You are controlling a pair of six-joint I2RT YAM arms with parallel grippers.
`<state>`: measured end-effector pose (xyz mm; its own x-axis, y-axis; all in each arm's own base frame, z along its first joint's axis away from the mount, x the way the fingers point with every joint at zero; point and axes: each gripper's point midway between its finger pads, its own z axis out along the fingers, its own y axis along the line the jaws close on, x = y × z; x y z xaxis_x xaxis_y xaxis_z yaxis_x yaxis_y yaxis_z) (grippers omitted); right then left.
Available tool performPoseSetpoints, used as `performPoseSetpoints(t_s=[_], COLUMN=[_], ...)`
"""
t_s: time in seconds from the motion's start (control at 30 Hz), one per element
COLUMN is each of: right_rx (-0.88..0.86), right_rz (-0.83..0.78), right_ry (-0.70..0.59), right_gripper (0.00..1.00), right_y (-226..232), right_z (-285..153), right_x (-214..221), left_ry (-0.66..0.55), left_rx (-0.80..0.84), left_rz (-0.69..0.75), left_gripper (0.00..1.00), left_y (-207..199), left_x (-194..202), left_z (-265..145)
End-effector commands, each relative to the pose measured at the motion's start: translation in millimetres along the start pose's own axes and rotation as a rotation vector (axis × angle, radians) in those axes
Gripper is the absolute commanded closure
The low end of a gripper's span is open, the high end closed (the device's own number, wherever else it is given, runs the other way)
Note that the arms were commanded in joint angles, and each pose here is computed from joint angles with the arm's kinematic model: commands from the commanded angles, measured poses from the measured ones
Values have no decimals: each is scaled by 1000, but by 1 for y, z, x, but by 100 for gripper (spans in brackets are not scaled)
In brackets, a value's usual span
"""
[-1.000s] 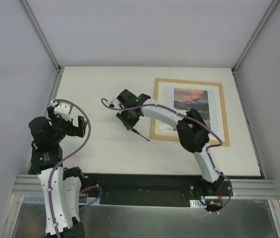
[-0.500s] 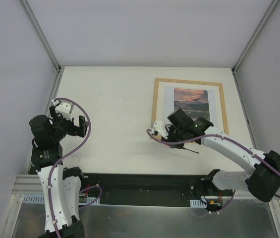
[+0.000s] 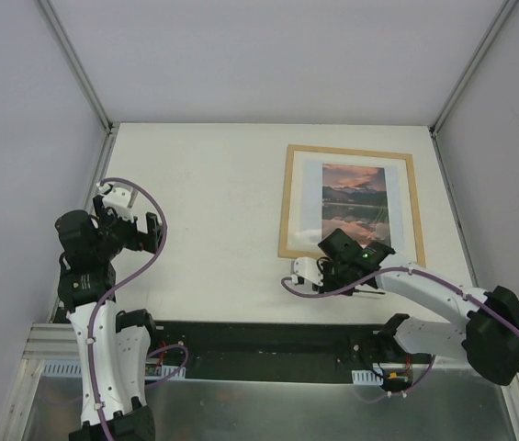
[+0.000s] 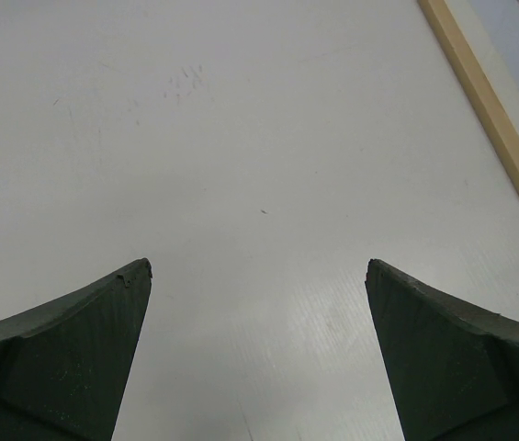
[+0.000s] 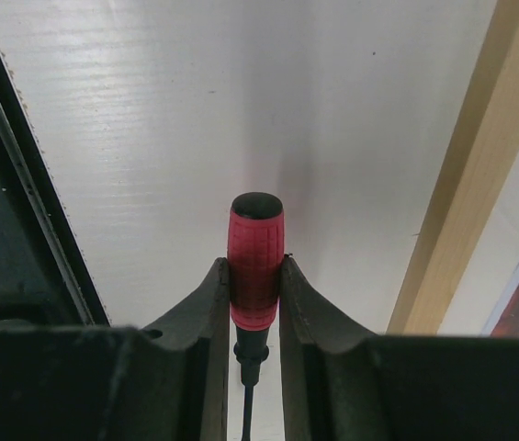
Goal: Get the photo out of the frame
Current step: Place the screwdriver at the center of the board.
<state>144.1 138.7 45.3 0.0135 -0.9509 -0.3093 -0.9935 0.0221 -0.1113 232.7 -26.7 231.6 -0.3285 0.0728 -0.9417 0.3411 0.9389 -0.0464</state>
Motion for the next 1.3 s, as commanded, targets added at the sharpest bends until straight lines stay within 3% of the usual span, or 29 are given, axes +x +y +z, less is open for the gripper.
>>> performPoseSetpoints(t_s=[0.0,0.23,0.53,0.8,0.93,1.07,1.27], right_rx=[-8,-24,-44,-48,-21,97,487], right_rz=[-42,-39,-48,-34,-3,99,414], right_ry=[3,19,57,67,53,-36,-171], right_gripper=[99,97,82,49,39,33,25], right_y=[-3,-4,-6,-9,-18,-50,-160], right_z=[13,18,21,14,-1,-36,-102], right_x=[1,0,4,0,-13,-52,-127], left_ry=[-38,-49,-62,-65,-67,-63,-29], left_rx=[34,32,32,41,45,52,47], left_rz=[18,29,48,50,51,51,25], left_gripper=[1,1,1,1,1,1,1], left_y=[-6,-8,-10,-12,-13,-13,-7], left_x=[-9,-10,-12,-12,-13,-13,-9], left_z=[-3,-5,-8,-9,-9,-8,-1])
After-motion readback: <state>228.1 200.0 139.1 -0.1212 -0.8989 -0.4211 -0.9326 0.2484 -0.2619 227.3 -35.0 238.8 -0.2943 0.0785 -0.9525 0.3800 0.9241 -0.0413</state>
